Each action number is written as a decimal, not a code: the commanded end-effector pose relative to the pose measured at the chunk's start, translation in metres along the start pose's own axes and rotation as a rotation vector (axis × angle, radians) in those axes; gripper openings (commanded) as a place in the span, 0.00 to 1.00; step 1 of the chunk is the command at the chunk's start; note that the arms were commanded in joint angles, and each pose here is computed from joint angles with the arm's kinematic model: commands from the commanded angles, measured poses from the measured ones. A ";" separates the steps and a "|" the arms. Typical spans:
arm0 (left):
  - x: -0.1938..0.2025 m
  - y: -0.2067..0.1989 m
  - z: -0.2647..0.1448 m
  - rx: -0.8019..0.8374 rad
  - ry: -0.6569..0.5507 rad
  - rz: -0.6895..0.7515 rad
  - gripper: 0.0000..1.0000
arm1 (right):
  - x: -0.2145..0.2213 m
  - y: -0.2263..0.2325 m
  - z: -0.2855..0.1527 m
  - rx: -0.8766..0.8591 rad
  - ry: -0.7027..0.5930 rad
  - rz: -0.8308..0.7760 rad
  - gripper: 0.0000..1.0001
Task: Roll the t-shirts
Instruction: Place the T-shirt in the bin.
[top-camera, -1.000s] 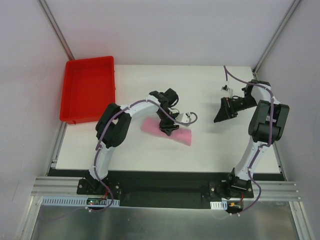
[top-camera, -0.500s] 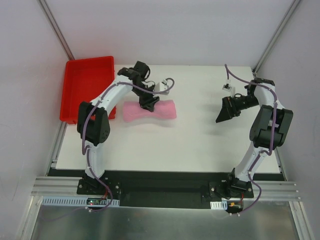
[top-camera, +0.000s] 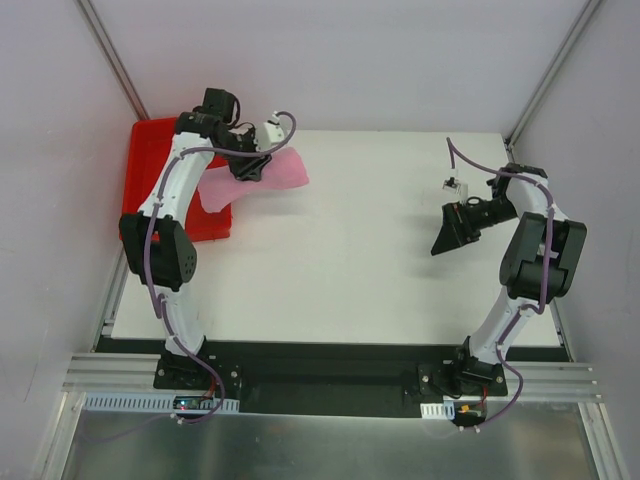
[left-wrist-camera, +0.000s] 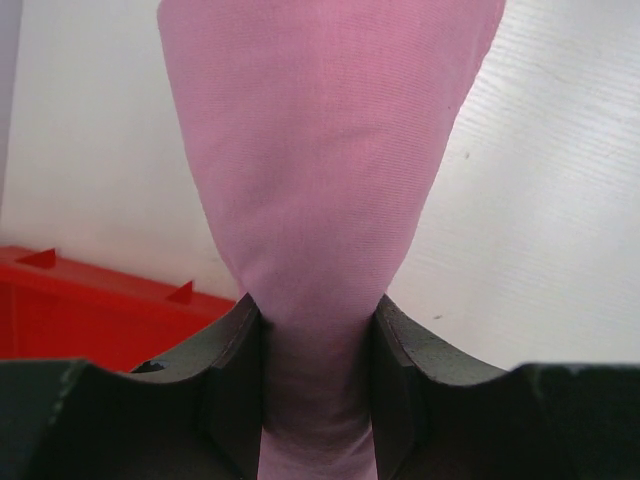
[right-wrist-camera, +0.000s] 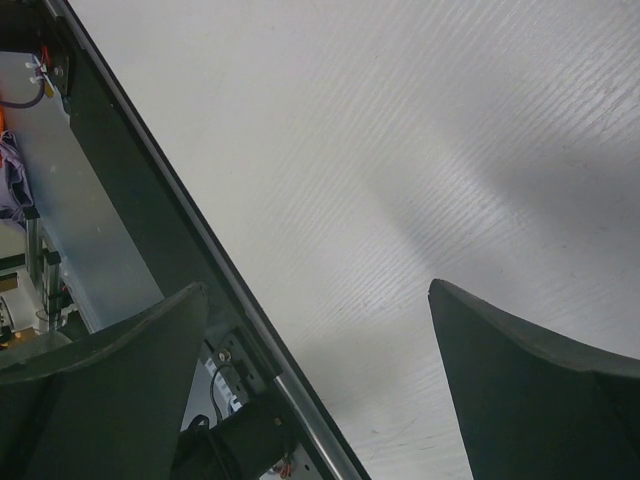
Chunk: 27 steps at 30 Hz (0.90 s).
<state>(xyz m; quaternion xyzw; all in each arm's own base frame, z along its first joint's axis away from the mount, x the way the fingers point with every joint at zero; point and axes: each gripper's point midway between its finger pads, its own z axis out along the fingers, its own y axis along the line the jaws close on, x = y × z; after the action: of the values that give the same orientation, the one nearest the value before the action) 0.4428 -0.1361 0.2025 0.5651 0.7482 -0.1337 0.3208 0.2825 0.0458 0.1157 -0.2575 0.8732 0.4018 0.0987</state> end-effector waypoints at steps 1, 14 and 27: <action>-0.001 0.017 -0.051 -0.147 -0.013 0.063 0.00 | 0.027 0.070 -0.017 -0.148 0.091 0.173 0.96; 0.096 0.054 -0.084 -0.377 0.021 0.123 0.00 | 0.059 0.086 -0.024 -0.067 0.163 0.133 0.96; 0.149 0.091 -0.094 -0.457 0.062 0.301 0.00 | 0.104 0.092 -0.022 -0.020 0.286 0.142 0.96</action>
<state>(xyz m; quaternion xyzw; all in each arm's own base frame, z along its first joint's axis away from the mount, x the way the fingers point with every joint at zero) 0.4609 0.0571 0.1778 0.5297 0.7426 0.0663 0.4045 0.2115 0.0355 0.1180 -0.2821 0.8971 0.3340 0.0637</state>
